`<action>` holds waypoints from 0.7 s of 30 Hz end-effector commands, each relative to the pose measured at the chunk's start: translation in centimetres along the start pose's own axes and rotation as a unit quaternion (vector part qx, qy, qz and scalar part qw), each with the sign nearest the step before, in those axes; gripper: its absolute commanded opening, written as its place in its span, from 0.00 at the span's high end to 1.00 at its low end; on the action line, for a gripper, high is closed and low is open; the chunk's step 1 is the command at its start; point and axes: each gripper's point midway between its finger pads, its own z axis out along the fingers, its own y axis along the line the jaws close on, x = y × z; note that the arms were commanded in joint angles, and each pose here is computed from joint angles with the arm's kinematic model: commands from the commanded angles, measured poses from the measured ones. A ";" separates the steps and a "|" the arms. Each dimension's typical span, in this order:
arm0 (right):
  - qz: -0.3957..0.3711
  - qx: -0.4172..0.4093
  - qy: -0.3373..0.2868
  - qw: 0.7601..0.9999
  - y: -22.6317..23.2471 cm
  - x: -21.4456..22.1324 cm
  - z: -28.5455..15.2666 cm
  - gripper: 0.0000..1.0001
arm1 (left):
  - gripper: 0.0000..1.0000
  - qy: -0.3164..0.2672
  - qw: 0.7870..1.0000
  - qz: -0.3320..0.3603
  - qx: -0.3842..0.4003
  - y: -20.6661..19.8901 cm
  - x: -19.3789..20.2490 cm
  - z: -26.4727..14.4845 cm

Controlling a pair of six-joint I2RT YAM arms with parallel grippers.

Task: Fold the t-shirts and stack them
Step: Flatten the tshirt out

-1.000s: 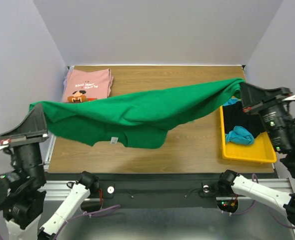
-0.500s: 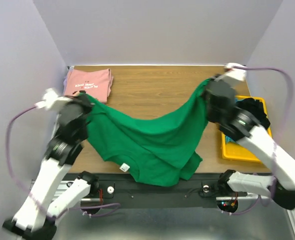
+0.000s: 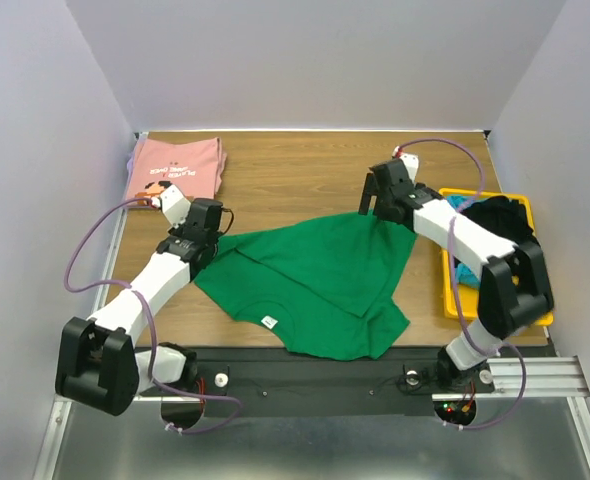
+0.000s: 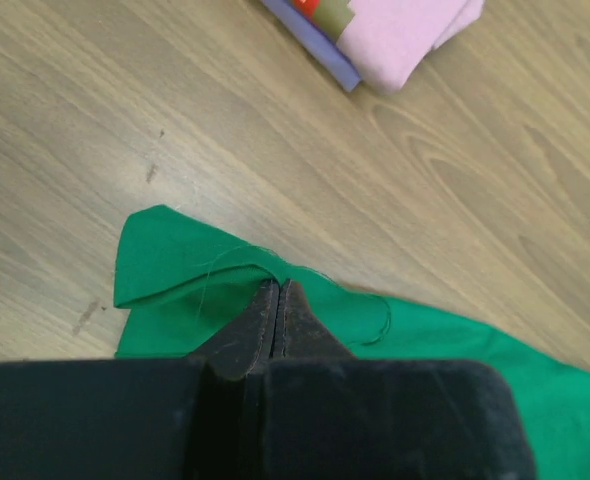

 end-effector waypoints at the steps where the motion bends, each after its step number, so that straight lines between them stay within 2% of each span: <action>1: 0.024 -0.171 0.000 0.985 3.7 -0.7 -6.5 0.00 | 1.00 -0.037 0.998 -0.037 0.025 -0.7 -2.2 -1.1; 2: 0.022 -0.215 0.027 0.976 3.8 2.0 -8.4 0.00 | 1.00 -0.036 0.998 -0.038 0.026 -0.4 -2.0 -1.2; 5: -0.003 -0.278 0.057 0.959 5.2 7.0 -12.4 0.00 | 1.00 -0.041 0.997 -0.046 0.035 0.0 -2.1 -1.7; 7: -0.029 -0.285 0.085 0.954 6.1 11.3 -13.9 0.00 | 1.00 -0.042 0.997 -0.053 0.047 -0.1 -2.1 -2.1; 10: -0.075 -0.254 0.128 0.956 6.1 16.5 -14.4 0.00 | 1.00 -0.049 0.996 -0.056 0.049 0.2 -2.3 -2.4; 14: -0.144 -0.155 0.162 0.964 3.8 20.9 -13.0 0.00 | 1.00 -0.059 0.996 -0.054 0.031 1.0 -2.6 -2.2; 16: -0.178 -0.114 0.169 0.963 2.9 22.5 -12.5 0.00 | 1.00 -0.061 0.997 -0.052 0.014 1.6 -2.7 -1.9; 21: -0.197 -0.056 0.157 0.966 1.6 22.7 -11.3 0.00 | 1.00 -0.062 0.997 -0.054 -0.006 2.2 -3.1 -1.4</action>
